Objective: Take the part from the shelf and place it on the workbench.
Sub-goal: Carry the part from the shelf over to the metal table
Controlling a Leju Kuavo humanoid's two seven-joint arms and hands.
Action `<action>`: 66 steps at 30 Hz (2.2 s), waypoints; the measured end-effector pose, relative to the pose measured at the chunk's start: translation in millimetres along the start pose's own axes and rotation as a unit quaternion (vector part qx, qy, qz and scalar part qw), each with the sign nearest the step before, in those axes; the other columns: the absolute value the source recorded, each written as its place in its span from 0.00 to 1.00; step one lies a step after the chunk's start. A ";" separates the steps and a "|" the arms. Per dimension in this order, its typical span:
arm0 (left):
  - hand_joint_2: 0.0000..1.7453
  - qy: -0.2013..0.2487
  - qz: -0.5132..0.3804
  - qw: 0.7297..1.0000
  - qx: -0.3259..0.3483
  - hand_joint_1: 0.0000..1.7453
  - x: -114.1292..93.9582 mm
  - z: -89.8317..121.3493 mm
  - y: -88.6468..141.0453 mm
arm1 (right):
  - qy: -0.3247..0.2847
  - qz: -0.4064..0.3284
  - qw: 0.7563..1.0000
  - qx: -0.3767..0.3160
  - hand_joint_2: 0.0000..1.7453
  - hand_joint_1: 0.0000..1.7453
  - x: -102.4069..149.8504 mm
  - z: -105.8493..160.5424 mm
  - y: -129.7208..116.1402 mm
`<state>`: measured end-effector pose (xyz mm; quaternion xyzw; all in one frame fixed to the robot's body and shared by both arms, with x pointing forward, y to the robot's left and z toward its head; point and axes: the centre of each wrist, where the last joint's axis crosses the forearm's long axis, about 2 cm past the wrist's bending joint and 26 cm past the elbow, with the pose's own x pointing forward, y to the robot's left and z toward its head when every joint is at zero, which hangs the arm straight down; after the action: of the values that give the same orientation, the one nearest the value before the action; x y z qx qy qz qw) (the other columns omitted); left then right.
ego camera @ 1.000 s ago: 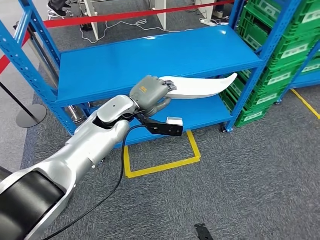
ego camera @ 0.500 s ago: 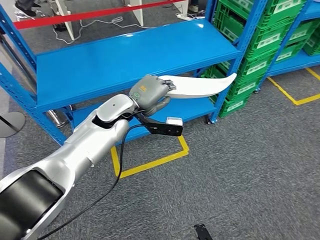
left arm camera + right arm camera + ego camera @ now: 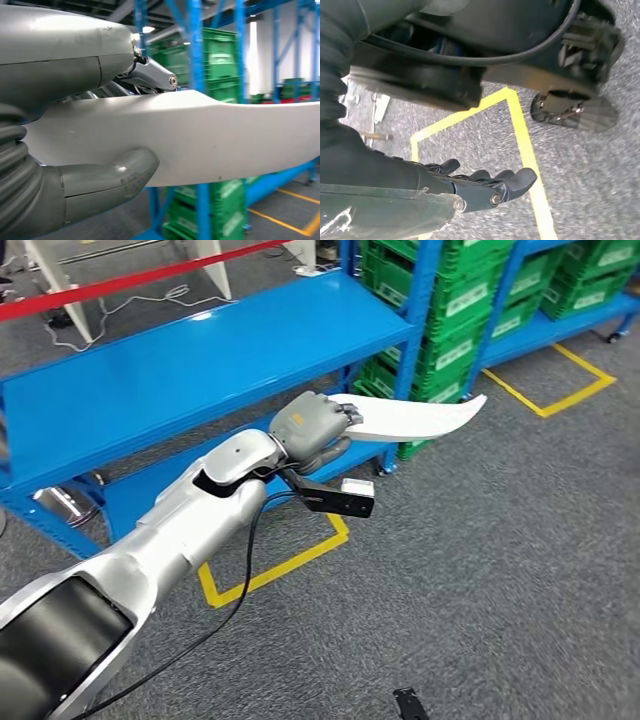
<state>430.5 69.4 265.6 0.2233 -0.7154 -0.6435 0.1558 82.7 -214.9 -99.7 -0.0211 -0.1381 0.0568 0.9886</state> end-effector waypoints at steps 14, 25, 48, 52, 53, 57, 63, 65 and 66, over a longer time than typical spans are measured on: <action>1.00 -0.002 -0.004 1.000 -0.006 1.00 -1.8 2.0 -1.5 | 0.001 0.001 1.000 0.002 1.00 0.00 -2.1 0.2 0.1; 1.00 -0.001 -0.002 1.000 -0.005 1.00 -2.3 1.5 -0.1 | -0.003 0.002 1.000 0.001 1.00 0.00 1.9 -0.3 -0.9; 1.00 -0.008 -0.002 1.000 -0.012 1.00 -2.0 -1.3 4.5 | -0.001 0.009 1.000 -0.005 1.00 0.00 1.0 -0.3 -1.7; 1.00 -0.006 -0.001 1.000 -0.015 1.00 -2.4 0.9 1.0 | -0.003 0.008 1.000 -0.005 1.00 0.00 3.9 -0.6 -2.0; 1.00 -0.006 0.000 1.000 -0.015 1.00 -2.1 0.8 0.9 | -0.002 0.009 1.000 -0.005 1.00 0.00 3.3 -0.6 -2.1; 1.00 -0.004 -0.001 1.000 -0.013 1.00 -3.5 1.3 1.8 | 0.000 0.010 1.000 -0.006 1.00 0.00 1.8 -0.6 -2.6; 1.00 -0.001 -0.003 1.000 -0.013 1.00 -5.5 3.7 0.8 | 0.003 0.011 1.000 -0.006 1.00 0.00 -0.7 -0.4 -2.9; 1.00 0.002 -0.002 1.000 -0.017 1.00 -7.7 7.5 -3.3 | 0.003 0.013 1.000 -0.006 1.00 0.00 -0.2 -0.5 -3.0; 1.00 0.004 -0.001 1.000 -0.020 1.00 -8.4 9.5 -5.9 | 0.004 0.013 1.000 -0.006 1.00 0.00 -0.7 -0.4 -2.9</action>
<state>433.5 81.4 259.1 0.2235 -0.7015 -0.6569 0.1622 82.5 -217.9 -100.1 -0.0289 -0.1342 0.0692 0.9881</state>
